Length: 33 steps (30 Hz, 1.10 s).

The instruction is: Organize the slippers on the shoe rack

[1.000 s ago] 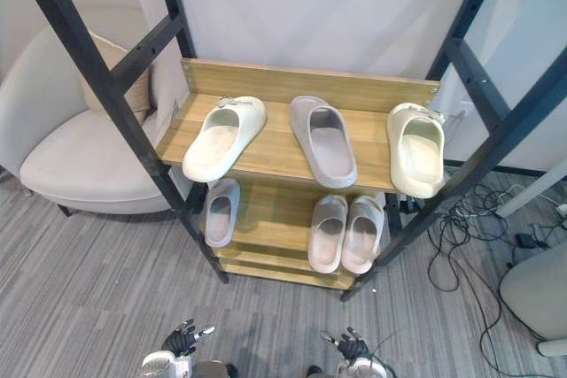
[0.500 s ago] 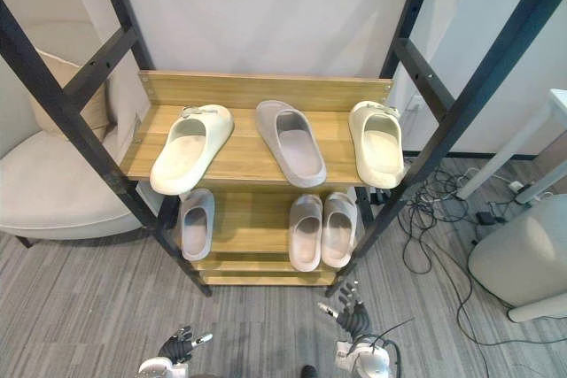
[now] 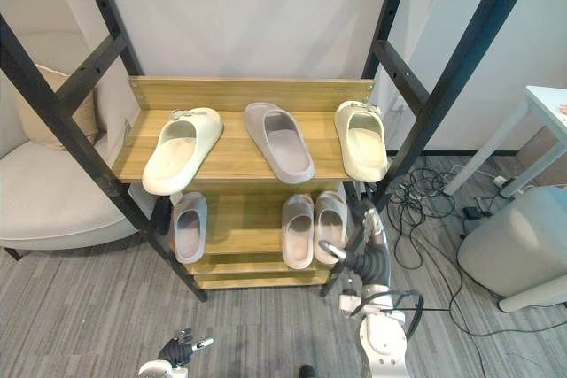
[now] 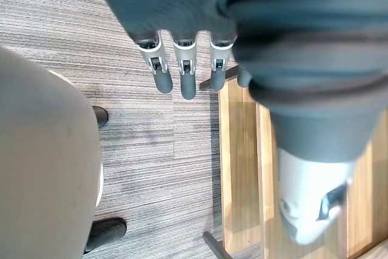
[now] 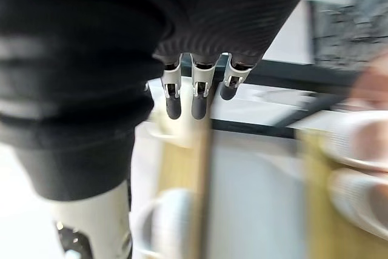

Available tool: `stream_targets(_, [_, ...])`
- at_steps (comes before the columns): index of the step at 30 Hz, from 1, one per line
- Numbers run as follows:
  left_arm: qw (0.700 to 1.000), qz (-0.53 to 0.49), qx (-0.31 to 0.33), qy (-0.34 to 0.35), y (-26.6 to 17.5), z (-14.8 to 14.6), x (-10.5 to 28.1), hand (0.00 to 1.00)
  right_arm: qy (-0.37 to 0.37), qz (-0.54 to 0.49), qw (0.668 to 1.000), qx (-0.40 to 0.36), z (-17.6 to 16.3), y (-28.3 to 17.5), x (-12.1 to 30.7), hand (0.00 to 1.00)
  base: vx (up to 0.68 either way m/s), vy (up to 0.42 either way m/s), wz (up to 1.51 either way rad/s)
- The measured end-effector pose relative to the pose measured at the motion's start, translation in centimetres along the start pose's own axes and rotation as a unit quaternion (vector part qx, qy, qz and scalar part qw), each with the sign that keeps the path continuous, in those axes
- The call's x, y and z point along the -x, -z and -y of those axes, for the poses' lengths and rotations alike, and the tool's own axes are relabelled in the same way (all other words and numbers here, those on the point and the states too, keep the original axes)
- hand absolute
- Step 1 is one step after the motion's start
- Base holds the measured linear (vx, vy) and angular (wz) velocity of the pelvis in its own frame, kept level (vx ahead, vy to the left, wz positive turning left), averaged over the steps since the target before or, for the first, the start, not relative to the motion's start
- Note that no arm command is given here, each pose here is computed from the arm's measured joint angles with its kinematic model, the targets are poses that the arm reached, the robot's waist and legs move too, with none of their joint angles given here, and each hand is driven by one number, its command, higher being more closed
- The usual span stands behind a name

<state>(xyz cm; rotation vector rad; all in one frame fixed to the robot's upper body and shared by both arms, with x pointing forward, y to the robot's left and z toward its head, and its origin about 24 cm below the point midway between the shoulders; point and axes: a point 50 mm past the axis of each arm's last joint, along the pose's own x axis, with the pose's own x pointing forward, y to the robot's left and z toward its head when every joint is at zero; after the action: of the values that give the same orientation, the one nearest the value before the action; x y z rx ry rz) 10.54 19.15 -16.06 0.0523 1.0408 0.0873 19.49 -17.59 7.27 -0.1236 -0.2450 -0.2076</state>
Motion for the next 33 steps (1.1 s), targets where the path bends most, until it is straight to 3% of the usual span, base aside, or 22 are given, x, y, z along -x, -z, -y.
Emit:
stream_targets(10, [1.000, 0.014, -0.019, 0.007, -0.5, 0.3, 0.0, 0.00, 0.080, 0.125, 0.989, 0.011, 1.6, -4.2, -3.8, 0.00, 0.00, 0.009, 0.07])
stream_targets(18, [0.999, 0.023, -0.024, 0.006, -0.7, 0.1, 0.1, 0.00, 0.084, 0.190, 0.978, 0.032, 2.3, -6.9, -7.5, 0.00, 0.01, 0.019, 0.06])
stream_targets(33, [0.999, 0.033, -0.012, 0.010, -1.4, -0.2, 0.0, 0.00, 0.074, 0.092, 0.989, 0.091, 3.1, -4.8, -16.0, 0.00, 0.01, -0.001, 0.05])
